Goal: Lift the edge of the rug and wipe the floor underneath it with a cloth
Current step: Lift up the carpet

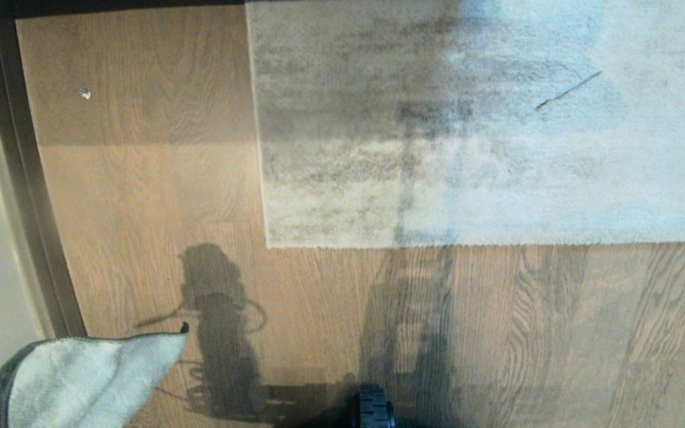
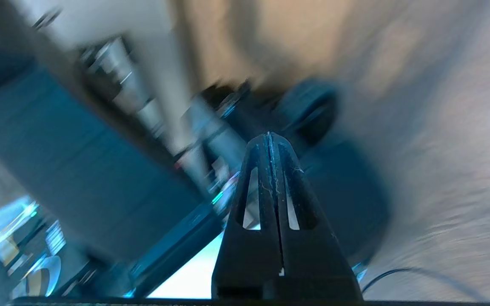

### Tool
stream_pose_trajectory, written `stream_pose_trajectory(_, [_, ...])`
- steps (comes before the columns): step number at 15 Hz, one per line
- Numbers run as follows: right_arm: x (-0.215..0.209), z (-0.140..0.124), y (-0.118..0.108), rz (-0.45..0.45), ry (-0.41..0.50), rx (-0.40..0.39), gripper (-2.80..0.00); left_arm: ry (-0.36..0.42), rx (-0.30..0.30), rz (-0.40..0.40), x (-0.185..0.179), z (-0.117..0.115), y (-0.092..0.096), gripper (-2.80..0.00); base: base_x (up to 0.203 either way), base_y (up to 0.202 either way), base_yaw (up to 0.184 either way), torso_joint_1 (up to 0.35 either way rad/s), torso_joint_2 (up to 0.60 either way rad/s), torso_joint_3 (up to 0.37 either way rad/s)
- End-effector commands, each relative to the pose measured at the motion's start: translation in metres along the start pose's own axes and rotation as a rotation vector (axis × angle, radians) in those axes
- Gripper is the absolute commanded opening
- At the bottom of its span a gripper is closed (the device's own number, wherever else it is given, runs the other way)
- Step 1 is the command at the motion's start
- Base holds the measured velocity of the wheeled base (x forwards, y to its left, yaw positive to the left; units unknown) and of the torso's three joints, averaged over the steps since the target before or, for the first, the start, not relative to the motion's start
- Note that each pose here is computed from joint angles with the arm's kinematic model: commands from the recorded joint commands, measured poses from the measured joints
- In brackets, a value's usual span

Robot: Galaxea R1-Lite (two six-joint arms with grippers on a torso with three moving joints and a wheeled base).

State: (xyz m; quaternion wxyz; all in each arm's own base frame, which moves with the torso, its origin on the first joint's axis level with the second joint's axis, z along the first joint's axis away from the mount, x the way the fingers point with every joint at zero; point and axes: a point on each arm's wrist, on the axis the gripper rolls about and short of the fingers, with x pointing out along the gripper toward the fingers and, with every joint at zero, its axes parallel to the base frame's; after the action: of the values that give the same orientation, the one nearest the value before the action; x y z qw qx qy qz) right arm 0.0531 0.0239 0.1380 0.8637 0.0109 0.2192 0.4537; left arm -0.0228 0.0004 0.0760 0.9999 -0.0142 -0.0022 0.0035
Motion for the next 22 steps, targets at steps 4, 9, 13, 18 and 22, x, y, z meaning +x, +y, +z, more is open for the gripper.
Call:
stream_pose_trajectory(4, [0.034,0.001,-0.016,0.154,0.200,0.094,-2.80,0.000,-0.001,0.001,0.000,0.000,0.000,-2.80,0.000,0.000,0.000,0.000,0.00,0.000])
stream_pose_trajectory(9, [0.061,0.002,-0.028,0.212,0.271,0.111,-2.80,-0.002,-0.001,0.000,0.000,0.000,0.000,-2.80,0.000,0.000,0.000,0.000,0.00,0.000])
stream_pose_trajectory(13, [0.083,0.009,-0.041,0.219,0.245,0.083,-2.80,-0.002,-0.001,0.000,0.000,0.000,0.000,-2.80,0.000,0.000,0.000,0.000,0.00,0.000])
stream_pose_trajectory(18, [0.108,0.015,-0.050,0.238,0.219,0.121,-2.80,-0.001,-0.001,0.001,0.000,0.000,0.000,-2.80,0.000,0.000,0.000,0.000,0.00,0.000])
stream_pose_trajectory(22, [0.129,0.015,-0.056,0.247,0.206,0.088,-2.80,-0.002,-0.001,0.000,0.000,0.000,0.000,-2.80,0.000,0.000,0.000,0.000,0.00,0.000])
